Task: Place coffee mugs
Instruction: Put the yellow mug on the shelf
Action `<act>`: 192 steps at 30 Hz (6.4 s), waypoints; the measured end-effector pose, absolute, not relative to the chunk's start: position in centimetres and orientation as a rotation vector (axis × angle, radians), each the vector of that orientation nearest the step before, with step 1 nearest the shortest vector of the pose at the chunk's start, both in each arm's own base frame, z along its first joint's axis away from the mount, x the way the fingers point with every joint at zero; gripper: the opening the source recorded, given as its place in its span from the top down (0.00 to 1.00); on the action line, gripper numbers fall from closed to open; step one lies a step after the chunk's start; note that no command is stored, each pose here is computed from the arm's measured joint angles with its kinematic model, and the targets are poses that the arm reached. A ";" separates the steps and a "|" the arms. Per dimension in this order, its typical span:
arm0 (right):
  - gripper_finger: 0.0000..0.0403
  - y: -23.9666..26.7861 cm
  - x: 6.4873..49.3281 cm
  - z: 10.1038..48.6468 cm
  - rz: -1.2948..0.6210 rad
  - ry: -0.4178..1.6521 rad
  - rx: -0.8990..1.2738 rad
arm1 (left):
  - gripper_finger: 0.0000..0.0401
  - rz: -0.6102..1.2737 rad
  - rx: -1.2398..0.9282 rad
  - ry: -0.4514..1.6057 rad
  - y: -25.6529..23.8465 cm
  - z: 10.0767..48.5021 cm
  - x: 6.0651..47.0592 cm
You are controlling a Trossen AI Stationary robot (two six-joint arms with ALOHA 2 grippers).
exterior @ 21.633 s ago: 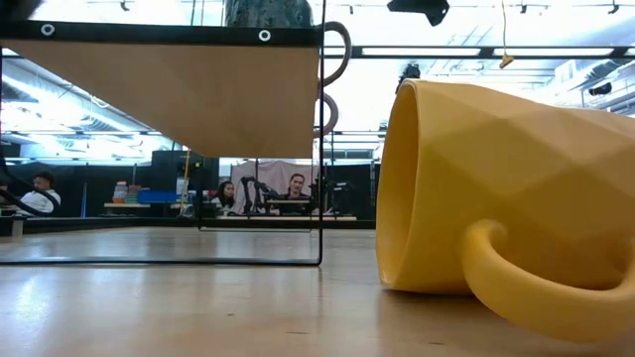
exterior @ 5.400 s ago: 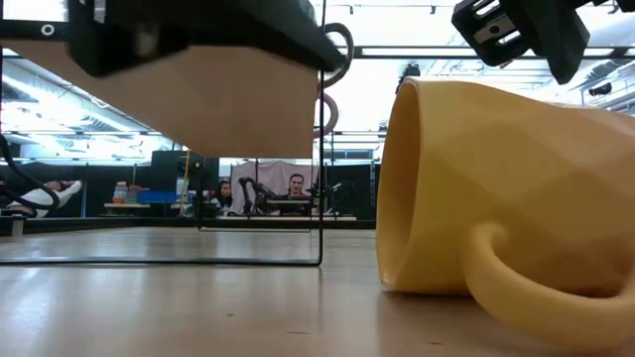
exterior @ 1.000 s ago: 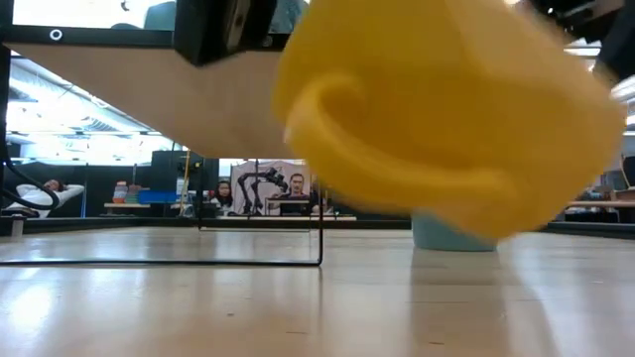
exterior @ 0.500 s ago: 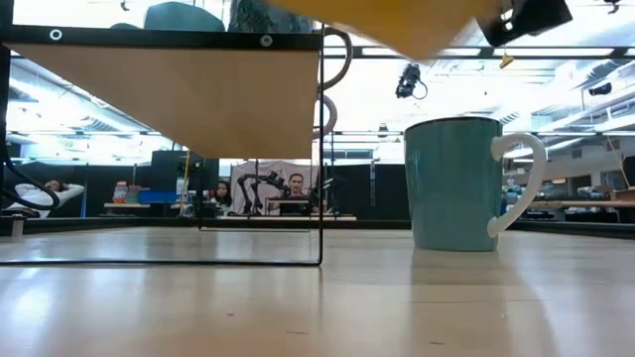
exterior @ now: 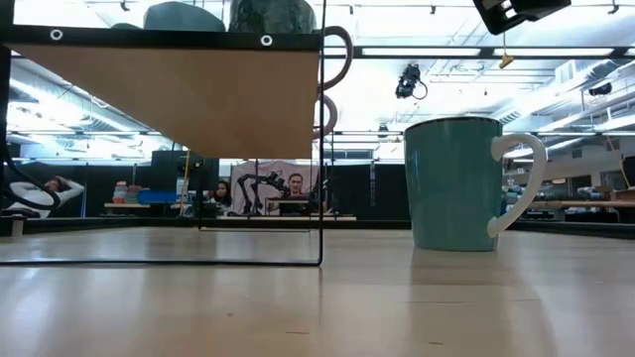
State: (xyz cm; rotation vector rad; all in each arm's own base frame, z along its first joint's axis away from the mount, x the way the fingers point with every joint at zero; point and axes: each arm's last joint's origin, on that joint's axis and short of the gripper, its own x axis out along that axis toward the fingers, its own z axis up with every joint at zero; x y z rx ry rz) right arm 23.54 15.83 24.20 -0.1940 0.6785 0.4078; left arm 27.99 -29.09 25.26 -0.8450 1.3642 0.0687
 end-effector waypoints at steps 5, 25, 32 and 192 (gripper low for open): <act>0.55 15.8 23.6 24.2 0.407 0.679 -0.195 | 0.91 0.205 -0.804 1.440 -28.7 24.7 26.7; 0.55 15.8 23.6 24.1 0.407 0.680 -0.195 | 0.91 0.431 -0.642 1.490 -27.1 23.6 25.6; 0.55 15.8 23.6 24.1 0.407 0.680 -0.195 | 0.91 0.416 -0.606 1.464 -27.1 23.6 25.7; 0.55 15.9 23.7 24.3 0.397 0.667 -0.151 | 0.52 0.489 -0.447 1.128 -33.8 20.2 16.9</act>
